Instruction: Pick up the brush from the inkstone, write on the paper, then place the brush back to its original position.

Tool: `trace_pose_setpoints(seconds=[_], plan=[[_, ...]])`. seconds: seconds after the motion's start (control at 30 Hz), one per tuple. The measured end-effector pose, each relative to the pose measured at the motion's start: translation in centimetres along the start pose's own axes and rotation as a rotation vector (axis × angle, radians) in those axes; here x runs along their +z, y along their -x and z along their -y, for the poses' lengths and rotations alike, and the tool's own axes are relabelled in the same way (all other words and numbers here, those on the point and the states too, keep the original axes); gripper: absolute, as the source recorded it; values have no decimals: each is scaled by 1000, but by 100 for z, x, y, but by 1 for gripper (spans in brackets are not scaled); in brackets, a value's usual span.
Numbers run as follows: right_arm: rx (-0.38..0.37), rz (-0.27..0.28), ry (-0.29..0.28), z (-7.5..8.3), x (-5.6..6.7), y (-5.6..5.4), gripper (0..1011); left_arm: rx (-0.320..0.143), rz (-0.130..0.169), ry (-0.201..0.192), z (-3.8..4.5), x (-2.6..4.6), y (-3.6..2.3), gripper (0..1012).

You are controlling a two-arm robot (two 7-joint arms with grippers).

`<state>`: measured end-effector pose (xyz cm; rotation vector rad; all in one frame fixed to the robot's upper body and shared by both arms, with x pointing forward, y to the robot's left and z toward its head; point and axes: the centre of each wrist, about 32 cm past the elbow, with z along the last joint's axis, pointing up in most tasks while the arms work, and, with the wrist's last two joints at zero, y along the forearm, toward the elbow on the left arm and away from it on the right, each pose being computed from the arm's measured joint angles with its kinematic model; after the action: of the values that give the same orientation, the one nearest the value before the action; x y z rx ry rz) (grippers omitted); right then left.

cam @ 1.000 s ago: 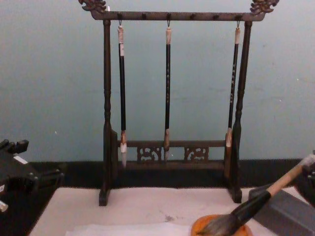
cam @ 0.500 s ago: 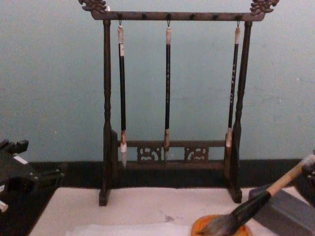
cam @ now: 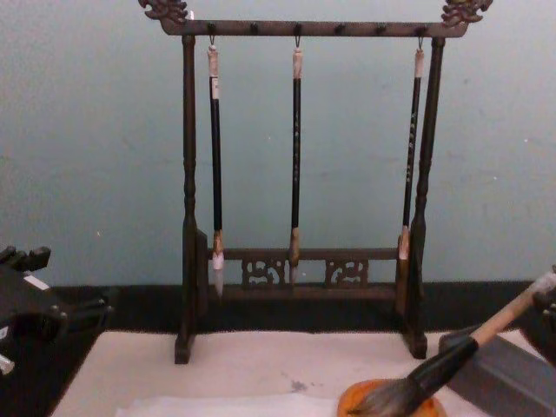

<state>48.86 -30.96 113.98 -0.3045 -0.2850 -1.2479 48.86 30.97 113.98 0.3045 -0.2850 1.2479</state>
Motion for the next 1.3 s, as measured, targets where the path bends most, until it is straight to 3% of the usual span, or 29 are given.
trace_pose_setpoints(seconds=[0.8, 0.9, 0.97, 1.03, 1.07, 1.1, 1.13, 1.2, 1.3], plan=[[0, 0, 0, 0, 0, 0, 1000, 0, 0, 0, 0, 0, 0, 1010], [3, -19, -9, 38, 27, 7, 1000, 0, 0, 0, 0, 0, 0, 1010], [10, -73, -15, 96, 59, 4, 1000, 0, 0, 0, 0, 0, 0, 1010], [24, -193, -11, 157, 78, -19, 1000, 0, 0, 0, 0, 0, 0, 1010], [33, -284, -6, 193, 78, -33, 1000, 0, 0, 0, 0, 0, 0, 1010], [33, -284, -6, 193, 78, -33, 1000, 0, 0, 0, 0, 0, 0, 1010], [41, -373, -1, 226, 76, -40, 1000, 0, 0, 0, 0, 0, 0, 1010], [48, -455, 4, 259, 71, -47, 1000, 0, 0, 0, 0, 0, 0, 1010], [58, -690, 17, 328, 42, -57, 1000, 0, 0, 0, 0, 0, 0, 1010]])
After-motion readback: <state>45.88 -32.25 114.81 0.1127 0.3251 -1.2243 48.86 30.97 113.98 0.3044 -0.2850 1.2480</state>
